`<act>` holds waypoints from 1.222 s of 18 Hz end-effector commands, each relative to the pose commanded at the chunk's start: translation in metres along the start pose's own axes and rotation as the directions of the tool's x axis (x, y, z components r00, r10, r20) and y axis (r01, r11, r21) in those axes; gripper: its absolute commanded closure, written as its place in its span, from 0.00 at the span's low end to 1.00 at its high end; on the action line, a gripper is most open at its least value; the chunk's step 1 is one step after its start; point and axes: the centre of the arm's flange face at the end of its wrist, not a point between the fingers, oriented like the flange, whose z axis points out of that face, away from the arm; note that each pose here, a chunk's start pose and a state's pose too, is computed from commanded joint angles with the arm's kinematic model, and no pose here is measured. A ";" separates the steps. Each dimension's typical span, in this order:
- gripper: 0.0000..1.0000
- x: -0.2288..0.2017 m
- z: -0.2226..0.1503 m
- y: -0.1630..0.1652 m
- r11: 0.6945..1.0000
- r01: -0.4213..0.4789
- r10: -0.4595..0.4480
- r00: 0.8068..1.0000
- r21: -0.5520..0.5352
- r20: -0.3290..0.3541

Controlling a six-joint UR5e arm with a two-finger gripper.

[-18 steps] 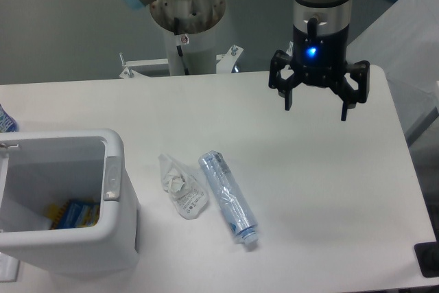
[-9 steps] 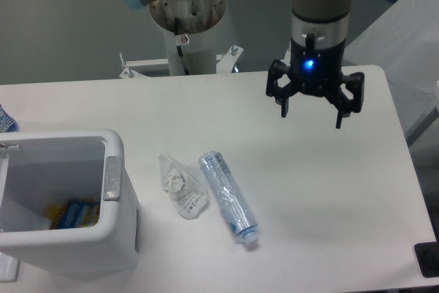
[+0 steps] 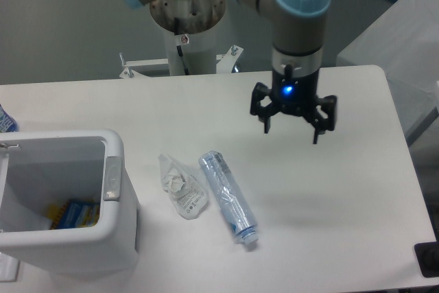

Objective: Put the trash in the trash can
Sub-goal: 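Lower the open gripper over the bottle's cap end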

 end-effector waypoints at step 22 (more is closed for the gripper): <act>0.00 -0.042 0.206 -0.093 0.775 0.627 -0.631 0.776 -0.081 -0.024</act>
